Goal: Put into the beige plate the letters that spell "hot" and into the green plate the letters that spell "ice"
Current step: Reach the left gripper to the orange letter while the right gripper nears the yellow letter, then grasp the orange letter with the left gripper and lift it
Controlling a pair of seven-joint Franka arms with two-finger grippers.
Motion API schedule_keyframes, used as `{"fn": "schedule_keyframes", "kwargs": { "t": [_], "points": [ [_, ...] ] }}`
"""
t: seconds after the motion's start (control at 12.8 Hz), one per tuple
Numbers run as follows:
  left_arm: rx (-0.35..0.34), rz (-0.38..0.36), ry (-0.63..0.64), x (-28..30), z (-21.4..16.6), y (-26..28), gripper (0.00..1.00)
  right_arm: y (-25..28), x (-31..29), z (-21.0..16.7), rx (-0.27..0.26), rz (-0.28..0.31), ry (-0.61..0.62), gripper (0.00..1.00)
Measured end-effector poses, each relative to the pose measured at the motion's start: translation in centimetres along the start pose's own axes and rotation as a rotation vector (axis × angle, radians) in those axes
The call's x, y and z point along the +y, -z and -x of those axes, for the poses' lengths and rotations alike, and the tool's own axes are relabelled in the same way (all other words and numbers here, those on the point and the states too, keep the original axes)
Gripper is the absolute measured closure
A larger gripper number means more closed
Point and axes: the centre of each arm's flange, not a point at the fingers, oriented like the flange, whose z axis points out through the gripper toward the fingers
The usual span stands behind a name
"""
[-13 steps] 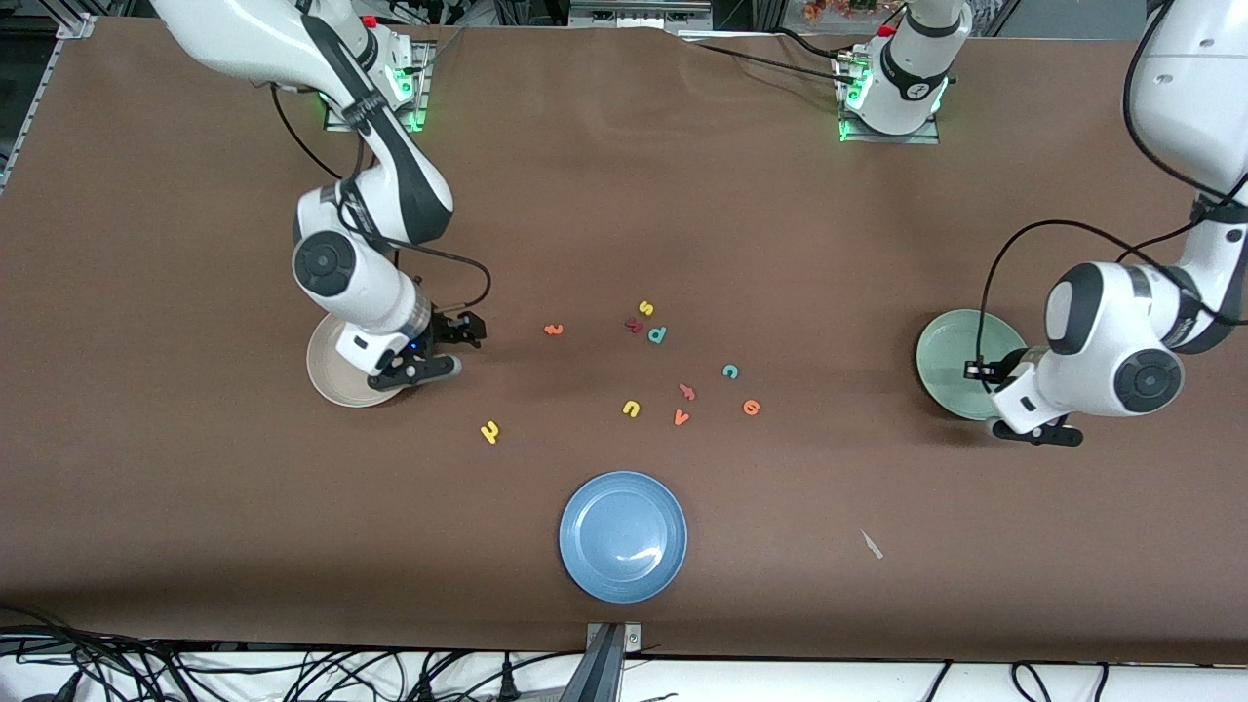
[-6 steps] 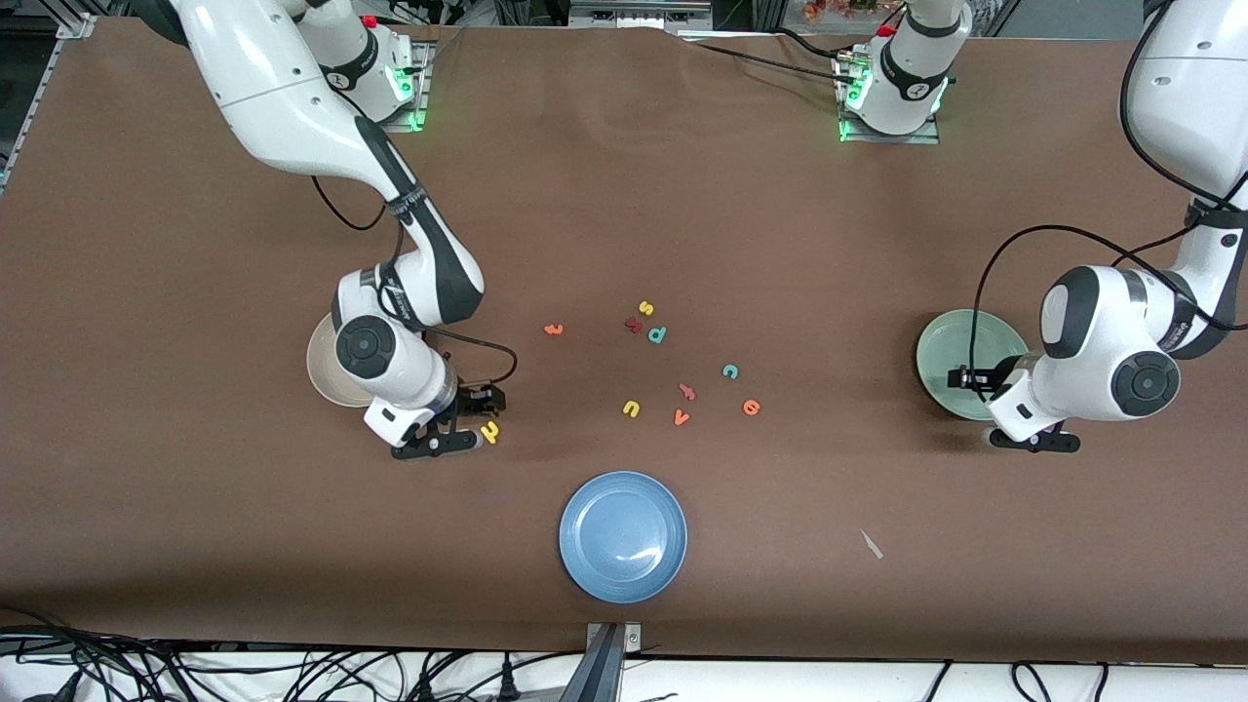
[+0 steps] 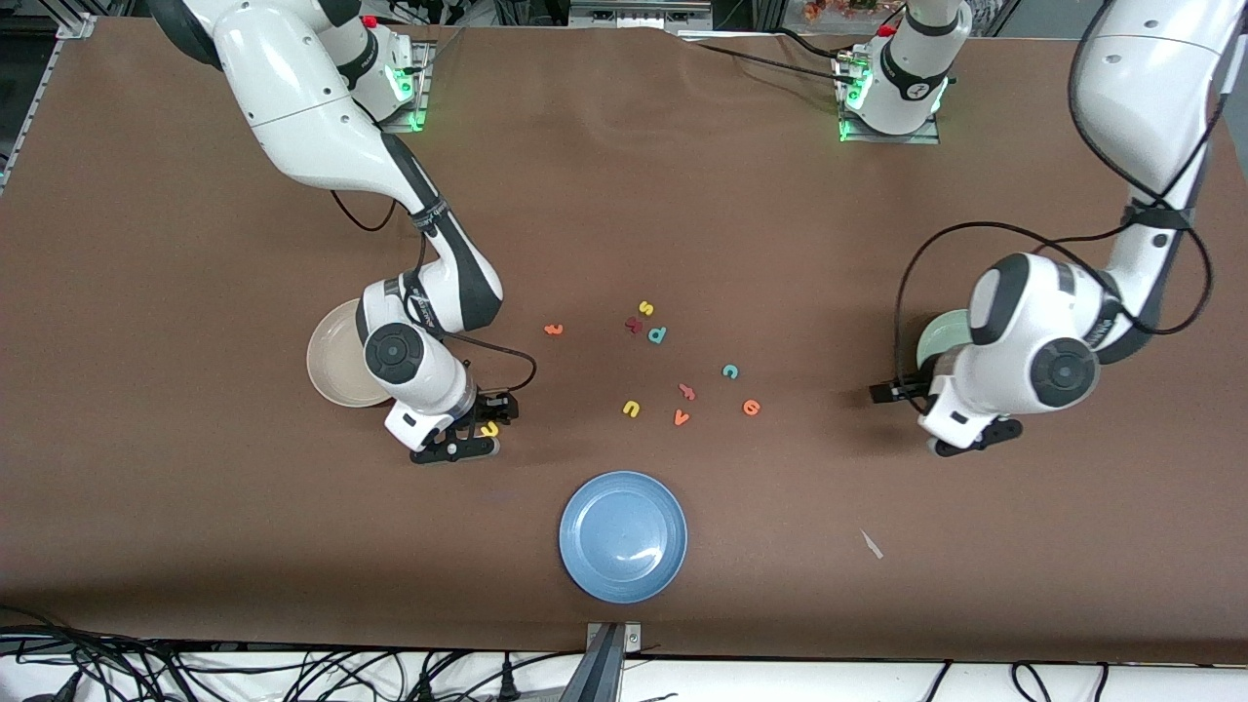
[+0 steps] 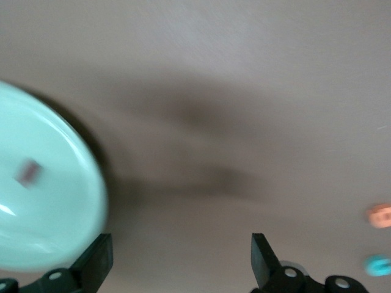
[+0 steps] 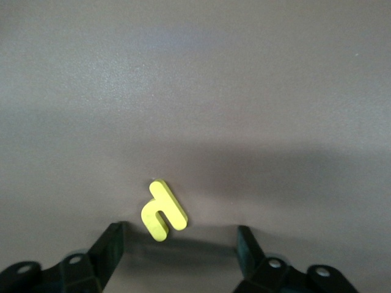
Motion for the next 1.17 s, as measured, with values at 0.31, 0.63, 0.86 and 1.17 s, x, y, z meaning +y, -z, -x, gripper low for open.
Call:
{"fn": "schedule_keyframes", "kwargs": {
  "t": [0.31, 0.63, 0.86, 1.17],
  "points": [
    [0.03, 0.073, 0.381, 5.7, 2.5, -0.9, 0.0, 0.1, 0.3, -0.2, 0.004, 0.005, -0.003, 0.36],
    [0.056, 0.159, 0.535, 12.2, 5.6, -5.0, 0.0, 0.3, 0.3, -0.3, 0.008, 0.005, -0.002, 0.47],
    [0.064, 0.146, 0.558, 14.2, 5.9, -8.2, 0.03, 0.3, 0.3, -0.3, 0.009, 0.005, -0.001, 0.52],
    [0.068, 0.14, 0.609, 14.1, 3.9, -9.9, 0.17, 0.4, 0.2, -0.4, 0.011, 0.004, 0.001, 0.57]
  ]
}}
